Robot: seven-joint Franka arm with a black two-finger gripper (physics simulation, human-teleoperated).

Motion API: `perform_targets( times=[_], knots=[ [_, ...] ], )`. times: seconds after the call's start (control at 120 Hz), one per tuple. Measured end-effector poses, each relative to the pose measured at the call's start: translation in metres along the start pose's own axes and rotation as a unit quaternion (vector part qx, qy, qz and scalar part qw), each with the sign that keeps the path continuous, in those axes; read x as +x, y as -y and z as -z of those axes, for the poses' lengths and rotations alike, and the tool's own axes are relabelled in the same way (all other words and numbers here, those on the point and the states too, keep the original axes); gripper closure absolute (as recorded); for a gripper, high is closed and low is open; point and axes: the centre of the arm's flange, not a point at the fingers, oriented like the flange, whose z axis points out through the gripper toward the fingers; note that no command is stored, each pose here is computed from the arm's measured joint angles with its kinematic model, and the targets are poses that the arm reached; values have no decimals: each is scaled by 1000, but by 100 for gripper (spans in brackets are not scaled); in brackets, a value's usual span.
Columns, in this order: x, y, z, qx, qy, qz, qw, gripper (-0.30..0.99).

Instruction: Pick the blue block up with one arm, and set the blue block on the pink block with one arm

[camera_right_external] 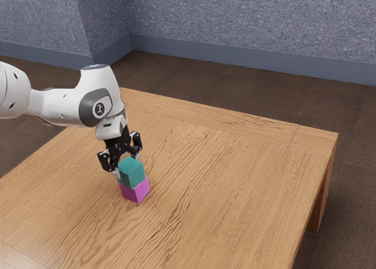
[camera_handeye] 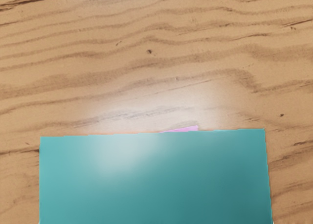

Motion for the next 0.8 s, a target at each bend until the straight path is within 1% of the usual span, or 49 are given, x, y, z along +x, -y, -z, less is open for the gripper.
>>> perform_targets(
  times=[0.15,0.283,0.35,0.4,0.442,0.483,0.508,0.575,0.625,0.708,0.8],
  knots=[
    [-7,-2,4,3,0,1,1000,8],
    [2,-6,37,26,9,-8,1000,4],
    [14,-14,79,50,19,-16,998,3],
    [28,-25,122,71,28,-20,997,3],
    [38,-23,167,91,35,-22,995,2],
    [47,-22,204,98,38,-18,994,2],
    [52,-20,230,101,49,-15,994,2],
    [73,-18,292,106,77,-2,991,1],
    [90,-24,322,104,92,18,990,1],
    [102,-31,335,84,100,63,989,1],
    [99,-40,341,66,105,119,985,0]
  ],
)
